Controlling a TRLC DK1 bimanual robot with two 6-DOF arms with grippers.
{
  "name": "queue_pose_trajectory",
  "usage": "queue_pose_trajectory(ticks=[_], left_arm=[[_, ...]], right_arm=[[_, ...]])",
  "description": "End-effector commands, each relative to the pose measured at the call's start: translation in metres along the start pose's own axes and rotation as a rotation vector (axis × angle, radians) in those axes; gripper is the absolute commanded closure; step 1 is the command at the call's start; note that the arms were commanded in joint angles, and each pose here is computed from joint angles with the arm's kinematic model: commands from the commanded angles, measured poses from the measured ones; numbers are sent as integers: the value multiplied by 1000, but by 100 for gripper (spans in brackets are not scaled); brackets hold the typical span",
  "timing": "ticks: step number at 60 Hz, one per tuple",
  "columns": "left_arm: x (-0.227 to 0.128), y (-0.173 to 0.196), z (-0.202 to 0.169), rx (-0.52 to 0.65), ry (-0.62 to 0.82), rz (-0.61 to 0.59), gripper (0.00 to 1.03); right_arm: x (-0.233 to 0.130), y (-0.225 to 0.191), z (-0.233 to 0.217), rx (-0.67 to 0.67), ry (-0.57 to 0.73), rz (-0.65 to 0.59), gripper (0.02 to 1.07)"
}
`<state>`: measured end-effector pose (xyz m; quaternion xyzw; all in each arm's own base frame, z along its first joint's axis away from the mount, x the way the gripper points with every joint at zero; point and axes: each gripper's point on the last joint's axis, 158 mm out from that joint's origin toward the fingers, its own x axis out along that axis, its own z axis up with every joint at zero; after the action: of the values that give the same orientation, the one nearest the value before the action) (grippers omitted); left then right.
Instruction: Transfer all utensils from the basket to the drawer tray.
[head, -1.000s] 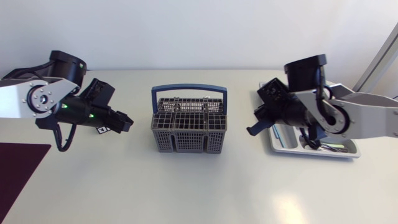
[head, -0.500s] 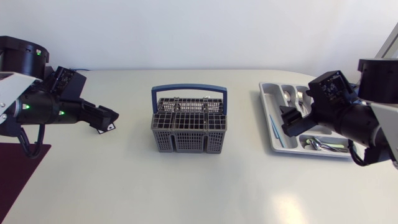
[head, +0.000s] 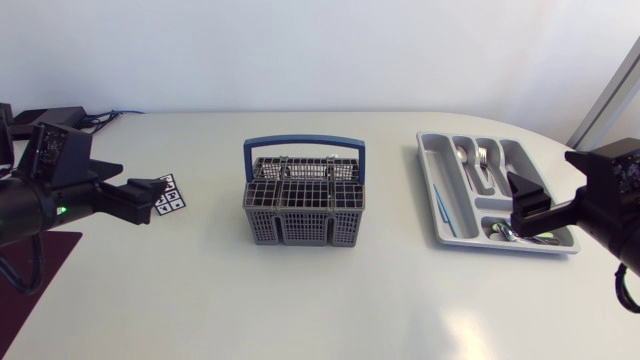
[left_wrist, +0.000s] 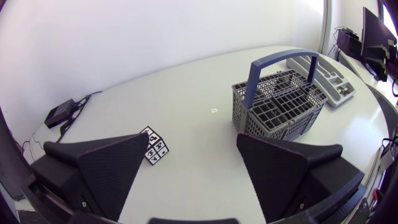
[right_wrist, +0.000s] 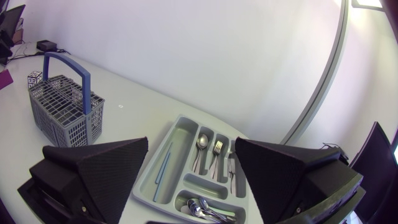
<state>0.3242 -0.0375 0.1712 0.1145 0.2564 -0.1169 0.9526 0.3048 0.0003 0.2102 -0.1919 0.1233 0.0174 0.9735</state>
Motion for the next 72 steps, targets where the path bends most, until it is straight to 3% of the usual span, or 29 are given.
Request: queue_pose_trajectory(ticks=[1,6,19,61,72], left_arm=[[-3,7,-10,-15,-12,37,4],[-15,24,-10,-99,-58,101,4],[-47,29,-3,-98,-286,187,4],[-50,12,-56,-199,-386,207,4],[-46,8,-70,-228,-415,210,4]], right_arm=[[-7,0,-7,-2,-20,-15,6],[-14,0,-9,17,-40,-24,6],[-23,5,-22,104,-74,-31,6],[-34,24,-66,381,-187,-34,6],[-34,25,-67,389,-191,-34,6]])
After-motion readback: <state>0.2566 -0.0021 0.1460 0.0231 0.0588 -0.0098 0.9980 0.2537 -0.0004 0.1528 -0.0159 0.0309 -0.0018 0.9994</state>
